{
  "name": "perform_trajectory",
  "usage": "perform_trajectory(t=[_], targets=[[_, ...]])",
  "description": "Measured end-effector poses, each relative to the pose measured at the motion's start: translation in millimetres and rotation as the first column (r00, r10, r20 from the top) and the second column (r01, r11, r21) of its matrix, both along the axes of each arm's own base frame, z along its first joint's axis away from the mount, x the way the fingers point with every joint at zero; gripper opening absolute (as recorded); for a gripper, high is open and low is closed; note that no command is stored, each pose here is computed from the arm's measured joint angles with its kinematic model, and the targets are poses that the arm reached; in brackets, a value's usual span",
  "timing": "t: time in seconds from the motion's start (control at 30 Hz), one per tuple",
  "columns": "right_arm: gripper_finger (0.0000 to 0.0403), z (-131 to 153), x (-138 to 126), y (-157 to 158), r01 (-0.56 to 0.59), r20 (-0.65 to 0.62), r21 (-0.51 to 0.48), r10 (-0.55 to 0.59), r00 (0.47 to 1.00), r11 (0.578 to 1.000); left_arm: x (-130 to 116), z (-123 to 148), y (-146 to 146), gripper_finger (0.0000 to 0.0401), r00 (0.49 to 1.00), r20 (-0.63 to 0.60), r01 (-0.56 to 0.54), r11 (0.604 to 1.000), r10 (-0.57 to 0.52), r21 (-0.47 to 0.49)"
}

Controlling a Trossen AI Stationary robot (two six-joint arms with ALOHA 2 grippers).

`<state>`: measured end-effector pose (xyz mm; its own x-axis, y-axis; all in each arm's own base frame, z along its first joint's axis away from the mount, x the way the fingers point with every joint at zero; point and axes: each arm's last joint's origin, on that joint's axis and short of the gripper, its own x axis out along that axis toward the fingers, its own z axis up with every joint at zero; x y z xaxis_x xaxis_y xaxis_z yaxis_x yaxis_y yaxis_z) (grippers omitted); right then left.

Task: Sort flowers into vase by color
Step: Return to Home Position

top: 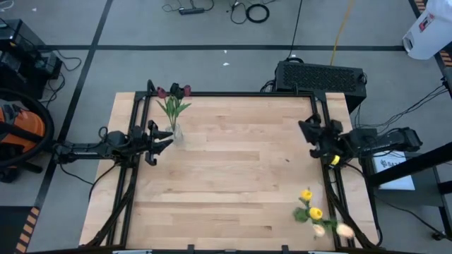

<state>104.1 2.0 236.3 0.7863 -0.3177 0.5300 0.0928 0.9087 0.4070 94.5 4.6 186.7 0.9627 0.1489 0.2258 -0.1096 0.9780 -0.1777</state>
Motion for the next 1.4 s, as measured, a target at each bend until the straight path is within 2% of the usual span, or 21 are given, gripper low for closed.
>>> perform_trajectory(t=[0.17, 0.33, 0.5, 0.73, 0.83, 1.07, 1.27, 1.4], targets=[[0.0000, 1.2, -1.0, -0.3, 0.041, -0.004, -0.047, -0.041, 0.999, 0.998, 0.0, 0.0, 0.0, 0.0151, 1.000, -0.001, -0.002, 1.000, 0.002, 0.005], [0.0000, -10.6, 6.5, 0.8, 0.032, -0.151, -0.074, -0.043, 0.988, 0.997, 0.2, -1.0, 0.0, 0.0151, 1.000, -0.012, -0.002, 1.000, 0.002, 0.006], [0.0000, -25.0, 12.8, 1.8, 0.011, -0.310, -0.103, -0.043, 0.950, 0.995, 0.2, -1.1, 0.0, 0.0151, 1.000, -0.012, -0.001, 1.000, 0.001, 0.001], [0.0000, -44.4, 17.6, 4.5, -0.090, -0.498, -0.131, 0.013, 0.867, 0.987, 0.3, -1.2, 0.0, 0.0151, 1.000, -0.012, -0.001, 1.000, 0.001, 0.000], [0.0000, -46.8, 17.4, 4.5, -0.094, -0.520, -0.129, 0.013, 0.854, 0.987, 0.2, -0.8, 0.0, 0.0151, 1.000, -0.008, -0.001, 1.000, 0.001, 0.000], [0.0000, -40.4, 5.8, 3.2, -0.089, -0.476, -0.194, -0.014, 0.879, 0.977, -0.1, 0.2, 0.0, 0.0151, 1.000, 0.004, 0.000, 1.000, 0.000, -0.003], [0.0000, -52.5, -10.1, 2.7, -0.170, -0.540, -0.110, 0.085, 0.837, 0.979, 0.0, 0.2, 0.0, 0.0151, 1.000, 0.003, 0.000, 1.000, 0.000, -0.002], [0.0000, -57.7, -11.0, 4.8, -0.253, -0.593, -0.105, 0.144, 0.792, 0.962, 0.2, -0.6, 0.0, 0.0151, 1.000, -0.006, -0.001, 1.000, 0.001, 0.005]])
